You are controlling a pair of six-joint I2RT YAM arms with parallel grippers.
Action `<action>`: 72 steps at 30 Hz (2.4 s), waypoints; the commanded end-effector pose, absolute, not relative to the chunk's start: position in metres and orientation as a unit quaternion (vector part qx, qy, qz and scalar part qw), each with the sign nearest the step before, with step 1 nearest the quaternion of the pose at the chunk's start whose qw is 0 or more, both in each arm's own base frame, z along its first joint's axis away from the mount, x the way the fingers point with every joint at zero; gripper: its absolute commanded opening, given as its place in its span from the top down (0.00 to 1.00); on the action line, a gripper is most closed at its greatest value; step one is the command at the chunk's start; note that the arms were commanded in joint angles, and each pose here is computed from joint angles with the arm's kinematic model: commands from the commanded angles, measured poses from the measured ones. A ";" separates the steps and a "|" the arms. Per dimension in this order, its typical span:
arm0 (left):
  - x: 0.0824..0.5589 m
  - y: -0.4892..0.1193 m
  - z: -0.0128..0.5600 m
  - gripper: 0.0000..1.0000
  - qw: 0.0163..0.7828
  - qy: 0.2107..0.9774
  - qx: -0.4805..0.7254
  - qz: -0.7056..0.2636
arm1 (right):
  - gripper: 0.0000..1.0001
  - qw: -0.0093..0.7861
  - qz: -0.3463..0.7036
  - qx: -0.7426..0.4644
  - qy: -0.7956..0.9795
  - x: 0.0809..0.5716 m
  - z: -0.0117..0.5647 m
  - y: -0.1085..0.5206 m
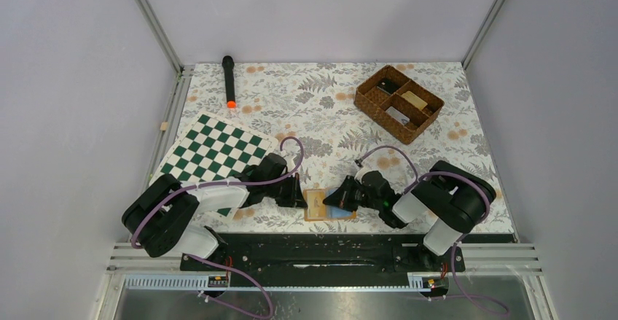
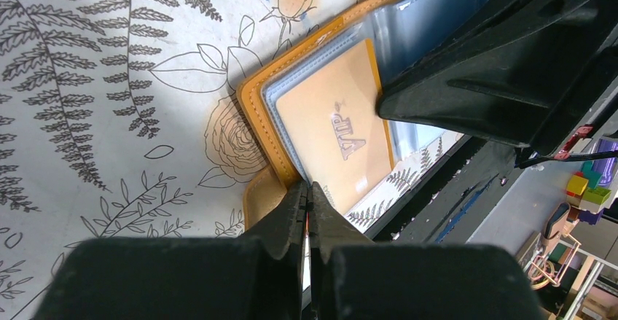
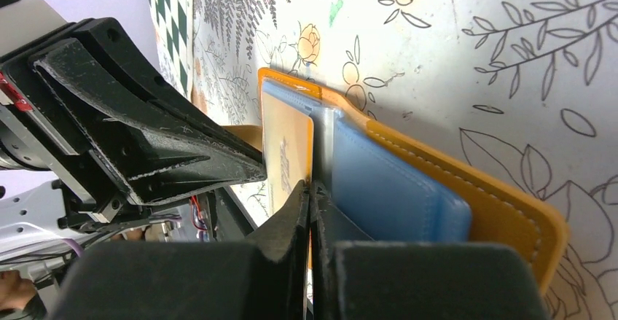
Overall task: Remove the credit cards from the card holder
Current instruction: Remove the credit card from the card holder.
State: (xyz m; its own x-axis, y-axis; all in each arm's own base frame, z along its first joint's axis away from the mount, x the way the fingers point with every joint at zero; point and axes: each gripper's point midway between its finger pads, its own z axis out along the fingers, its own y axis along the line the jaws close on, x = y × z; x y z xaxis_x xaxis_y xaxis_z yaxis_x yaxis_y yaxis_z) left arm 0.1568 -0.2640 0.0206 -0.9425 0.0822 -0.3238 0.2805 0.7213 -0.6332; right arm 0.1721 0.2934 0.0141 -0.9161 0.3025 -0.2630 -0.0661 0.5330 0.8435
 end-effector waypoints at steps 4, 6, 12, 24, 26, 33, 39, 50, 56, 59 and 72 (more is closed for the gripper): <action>0.151 -0.251 0.003 1.00 0.125 0.934 0.095 -0.321 | 1.00 0.190 0.522 0.061 0.829 0.166 0.028 0.299; 0.150 -0.245 -0.001 1.00 0.121 0.941 0.091 -0.303 | 1.00 0.198 0.515 0.067 0.831 0.170 0.028 0.291; 0.149 -0.237 -0.008 1.00 0.117 0.948 0.085 -0.282 | 1.00 0.202 0.480 0.061 0.851 0.169 0.022 0.276; 0.149 -0.232 -0.016 1.00 0.113 0.954 0.071 -0.267 | 1.00 0.206 0.463 0.086 0.857 0.172 0.015 0.255; 0.150 -0.232 -0.014 1.00 0.118 0.954 0.068 -0.268 | 1.00 0.213 0.454 0.093 0.860 0.172 0.013 0.248; 0.153 -0.234 -0.010 1.00 0.122 0.953 0.066 -0.268 | 1.00 0.243 0.435 0.099 0.861 0.175 0.025 0.234; 0.160 -0.235 0.005 0.99 0.147 0.948 0.056 -0.276 | 1.00 0.272 0.425 0.099 0.858 0.177 0.041 0.222; 0.178 -0.256 0.067 0.63 0.203 0.918 0.056 -0.335 | 1.00 0.275 0.418 0.099 0.860 0.174 0.048 0.216; 0.168 -0.274 0.089 0.46 0.207 0.893 0.092 -0.389 | 1.00 0.279 0.447 0.109 0.843 0.174 0.062 0.221; 0.163 -0.283 0.100 0.42 0.211 0.877 0.100 -0.420 | 1.00 0.286 0.467 0.117 0.829 0.176 0.076 0.223; 0.163 -0.297 0.112 0.35 0.219 0.849 0.102 -0.470 | 0.85 0.315 0.384 0.080 0.864 0.180 0.066 0.202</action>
State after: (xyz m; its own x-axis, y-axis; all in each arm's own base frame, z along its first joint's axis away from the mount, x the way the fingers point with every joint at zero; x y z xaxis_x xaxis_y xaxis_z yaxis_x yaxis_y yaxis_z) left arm 0.1597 -0.2882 0.1043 -0.8968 -0.0280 -0.4415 0.3465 0.5760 -0.7404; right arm 0.1696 0.2168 0.0749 -0.8077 0.4463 -0.3853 -0.0828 0.5612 0.8236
